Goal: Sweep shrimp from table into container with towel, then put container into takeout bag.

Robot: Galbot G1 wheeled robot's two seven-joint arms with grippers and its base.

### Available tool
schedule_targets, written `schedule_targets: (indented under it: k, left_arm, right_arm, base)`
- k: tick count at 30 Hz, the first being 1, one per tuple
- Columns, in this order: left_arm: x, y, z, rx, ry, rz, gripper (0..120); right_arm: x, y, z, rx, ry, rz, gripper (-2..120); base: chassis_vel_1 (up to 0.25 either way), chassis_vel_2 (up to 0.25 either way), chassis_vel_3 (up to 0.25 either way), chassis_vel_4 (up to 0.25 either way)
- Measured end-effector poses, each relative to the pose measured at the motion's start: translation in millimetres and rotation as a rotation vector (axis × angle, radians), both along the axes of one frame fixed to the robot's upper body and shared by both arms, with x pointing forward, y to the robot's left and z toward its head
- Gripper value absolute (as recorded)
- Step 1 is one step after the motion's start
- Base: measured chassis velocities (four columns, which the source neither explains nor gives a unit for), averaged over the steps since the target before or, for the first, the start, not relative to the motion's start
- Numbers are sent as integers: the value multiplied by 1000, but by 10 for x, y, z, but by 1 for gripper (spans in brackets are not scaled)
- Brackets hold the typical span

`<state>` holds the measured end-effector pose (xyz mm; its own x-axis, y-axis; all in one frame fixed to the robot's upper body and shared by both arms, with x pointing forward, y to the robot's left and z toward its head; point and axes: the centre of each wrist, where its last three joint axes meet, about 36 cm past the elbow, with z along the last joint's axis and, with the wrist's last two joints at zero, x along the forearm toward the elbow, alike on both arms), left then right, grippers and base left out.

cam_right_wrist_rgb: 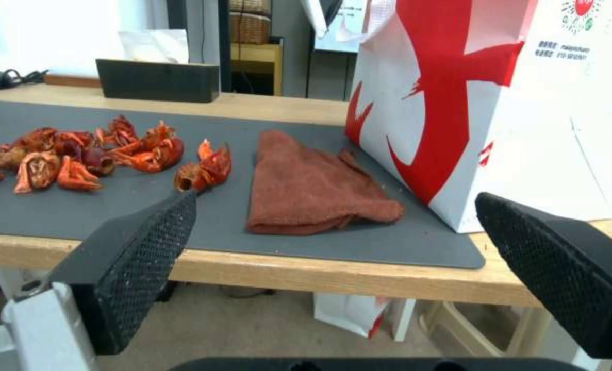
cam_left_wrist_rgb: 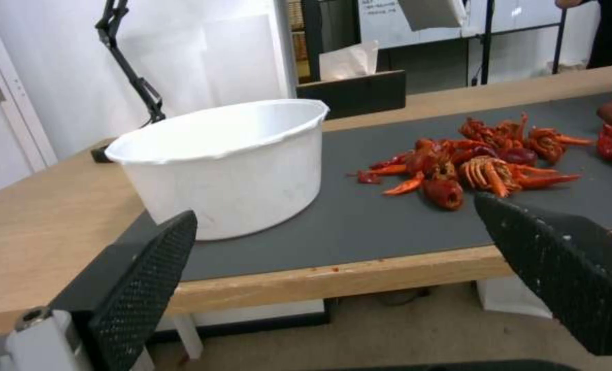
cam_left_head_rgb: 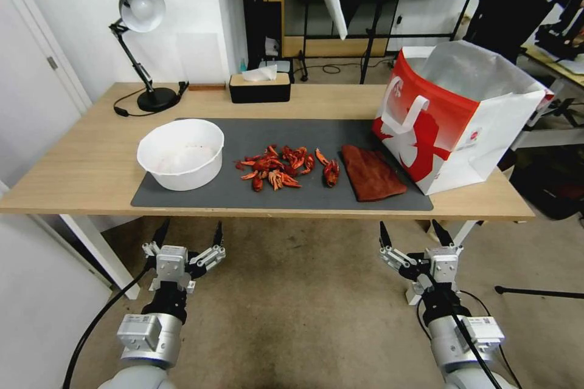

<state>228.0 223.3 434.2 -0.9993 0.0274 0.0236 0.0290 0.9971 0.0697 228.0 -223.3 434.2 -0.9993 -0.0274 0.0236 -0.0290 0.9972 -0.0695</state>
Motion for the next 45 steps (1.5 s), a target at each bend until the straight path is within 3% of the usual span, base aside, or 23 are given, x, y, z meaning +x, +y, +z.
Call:
schedule_targets:
  k: [16, 23, 28, 45]
  left_arm:
    - [20, -10, 9, -12, 3, 7, 100]
    - [274, -181, 197, -166, 67, 71, 100]
    - [393, -280, 288, -236, 105, 78, 100]
    - [309, -296, 169, -217, 124, 74, 100]
  right_arm:
    - [7, 10, 5, 2, 12, 4, 100]
    - [125, 193, 127, 34, 170, 92, 100]
    - [167, 255, 228, 58, 163, 107, 100]
    - [207, 166, 228, 52, 152, 90, 100]
  base:
    - [0, 0, 0, 0]
    - [0, 0, 0, 0]
    - [0, 0, 0, 0]
    - [0, 0, 0, 0]
